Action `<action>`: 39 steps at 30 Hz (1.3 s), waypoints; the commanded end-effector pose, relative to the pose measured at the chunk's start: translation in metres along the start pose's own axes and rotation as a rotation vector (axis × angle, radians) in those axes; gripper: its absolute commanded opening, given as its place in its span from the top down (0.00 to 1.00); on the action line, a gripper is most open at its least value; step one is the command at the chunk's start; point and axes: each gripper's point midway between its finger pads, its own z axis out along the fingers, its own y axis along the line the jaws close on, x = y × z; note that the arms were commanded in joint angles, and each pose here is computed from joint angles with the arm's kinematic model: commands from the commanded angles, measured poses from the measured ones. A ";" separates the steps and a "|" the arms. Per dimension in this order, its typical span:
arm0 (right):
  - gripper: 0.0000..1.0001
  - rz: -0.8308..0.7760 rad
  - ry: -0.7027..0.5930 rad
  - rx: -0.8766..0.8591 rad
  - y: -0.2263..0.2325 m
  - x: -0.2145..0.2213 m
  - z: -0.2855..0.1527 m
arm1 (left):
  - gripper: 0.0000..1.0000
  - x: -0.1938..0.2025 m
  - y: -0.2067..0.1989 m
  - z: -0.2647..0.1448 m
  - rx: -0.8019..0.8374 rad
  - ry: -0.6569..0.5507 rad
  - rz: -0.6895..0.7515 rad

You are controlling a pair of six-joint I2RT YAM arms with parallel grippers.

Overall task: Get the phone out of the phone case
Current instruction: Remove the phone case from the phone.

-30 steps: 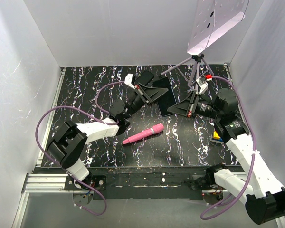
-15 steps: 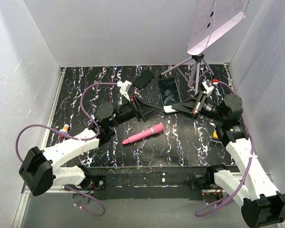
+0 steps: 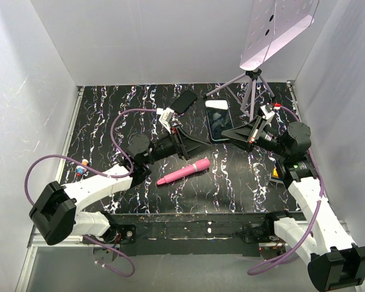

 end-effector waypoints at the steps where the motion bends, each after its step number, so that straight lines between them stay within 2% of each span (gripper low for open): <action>1: 0.99 -0.110 -0.007 -0.094 0.029 0.004 -0.005 | 0.50 -0.009 -0.014 0.007 0.051 -0.018 0.011; 6: 0.99 -0.112 -0.010 -0.088 0.027 0.004 -0.005 | 0.47 -0.013 -0.012 0.015 0.056 -0.030 -0.017; 11: 0.99 -0.112 -0.010 -0.088 0.027 0.004 -0.006 | 0.64 -0.010 0.001 0.018 0.014 -0.028 -0.054; 17: 0.99 -0.112 -0.005 -0.063 0.015 0.007 -0.006 | 0.67 -0.016 0.010 0.024 -0.033 -0.049 -0.077; 24: 0.99 -0.114 -0.015 -0.025 -0.001 0.006 -0.007 | 0.52 -0.014 0.005 0.029 -0.002 -0.020 -0.079; 27: 0.99 -0.117 -0.016 -0.029 0.000 0.006 -0.007 | 0.49 -0.008 0.012 0.022 -0.032 -0.019 -0.094; 33: 0.99 -0.113 -0.012 -0.045 0.006 0.007 -0.007 | 0.67 -0.015 0.017 0.027 -0.057 -0.042 -0.076; 39: 0.99 -0.115 -0.015 -0.075 0.018 0.009 -0.010 | 0.80 -0.015 0.030 0.035 -0.090 -0.030 -0.069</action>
